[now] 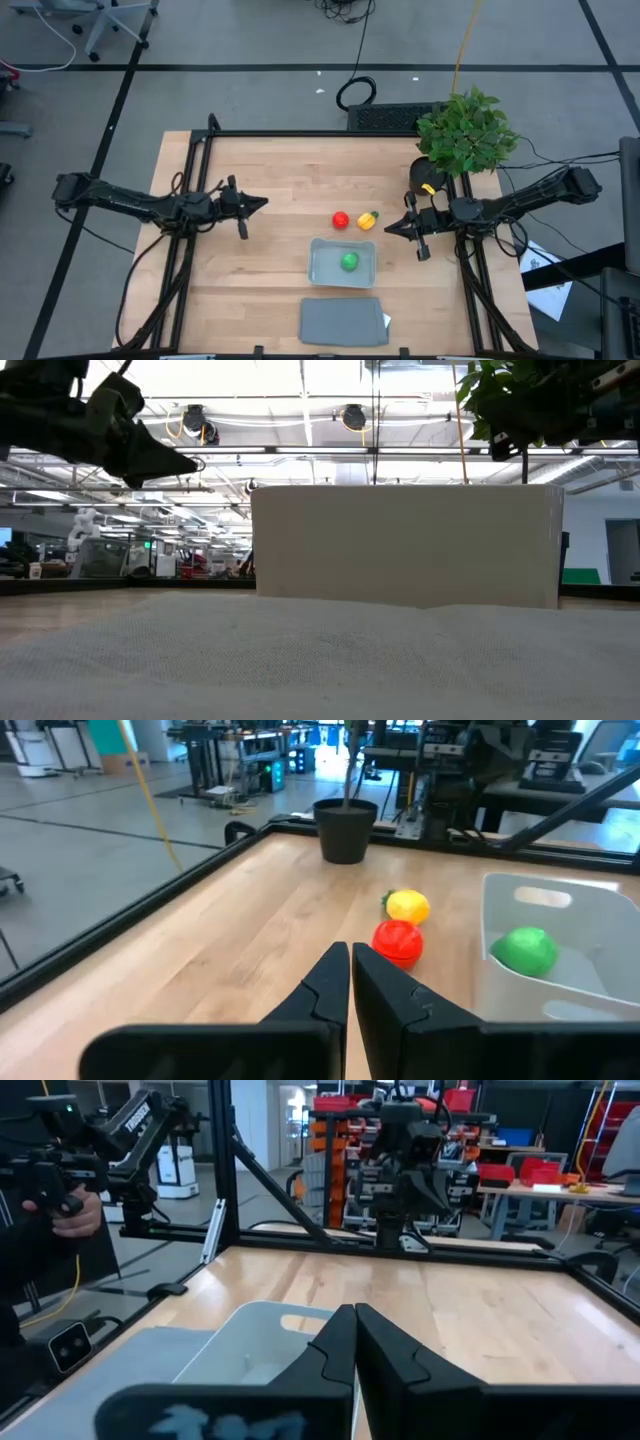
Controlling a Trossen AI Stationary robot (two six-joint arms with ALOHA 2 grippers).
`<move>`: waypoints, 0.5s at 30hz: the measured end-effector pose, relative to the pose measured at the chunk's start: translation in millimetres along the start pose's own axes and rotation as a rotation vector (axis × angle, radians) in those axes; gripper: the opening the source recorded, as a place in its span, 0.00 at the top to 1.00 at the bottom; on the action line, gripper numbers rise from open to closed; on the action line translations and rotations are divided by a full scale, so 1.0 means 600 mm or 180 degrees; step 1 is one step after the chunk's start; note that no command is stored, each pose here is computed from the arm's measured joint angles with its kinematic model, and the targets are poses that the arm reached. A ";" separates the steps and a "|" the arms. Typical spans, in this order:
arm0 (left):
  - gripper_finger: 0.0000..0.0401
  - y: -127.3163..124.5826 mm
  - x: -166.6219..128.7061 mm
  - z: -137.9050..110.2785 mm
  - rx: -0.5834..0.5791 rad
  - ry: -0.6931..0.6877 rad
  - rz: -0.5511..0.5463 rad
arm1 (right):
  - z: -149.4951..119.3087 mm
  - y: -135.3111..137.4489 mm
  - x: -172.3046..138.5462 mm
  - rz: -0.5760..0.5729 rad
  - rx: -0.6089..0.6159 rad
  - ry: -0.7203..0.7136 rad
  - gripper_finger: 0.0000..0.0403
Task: Pick and placing Produce into tupperware
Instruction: Adjust the gray bin on the table
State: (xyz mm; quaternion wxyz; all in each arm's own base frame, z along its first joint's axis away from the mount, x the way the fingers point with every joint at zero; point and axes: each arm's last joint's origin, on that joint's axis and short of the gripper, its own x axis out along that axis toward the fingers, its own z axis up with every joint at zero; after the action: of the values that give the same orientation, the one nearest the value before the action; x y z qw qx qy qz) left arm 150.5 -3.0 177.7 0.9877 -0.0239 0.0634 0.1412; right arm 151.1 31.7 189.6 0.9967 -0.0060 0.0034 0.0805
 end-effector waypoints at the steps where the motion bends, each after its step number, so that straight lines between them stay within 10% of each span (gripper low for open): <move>1: 0.95 0.000 0.004 -0.001 0.0008 -0.0001 0.0002 | -0.001 0.000 -0.002 -0.0008 -0.0002 -0.0013 1.00; 15: 0.95 -0.021 0.094 0.016 0.0073 0.0389 -0.0256 | -0.020 -0.009 -0.016 -0.0172 0.0005 0.0010 1.00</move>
State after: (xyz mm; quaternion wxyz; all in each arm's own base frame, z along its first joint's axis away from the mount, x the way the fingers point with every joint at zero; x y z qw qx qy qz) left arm 208.6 0.7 180.0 0.9870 -0.0237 0.1242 0.0989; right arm 142.1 24.9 177.5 0.9985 -0.0054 0.0049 0.0536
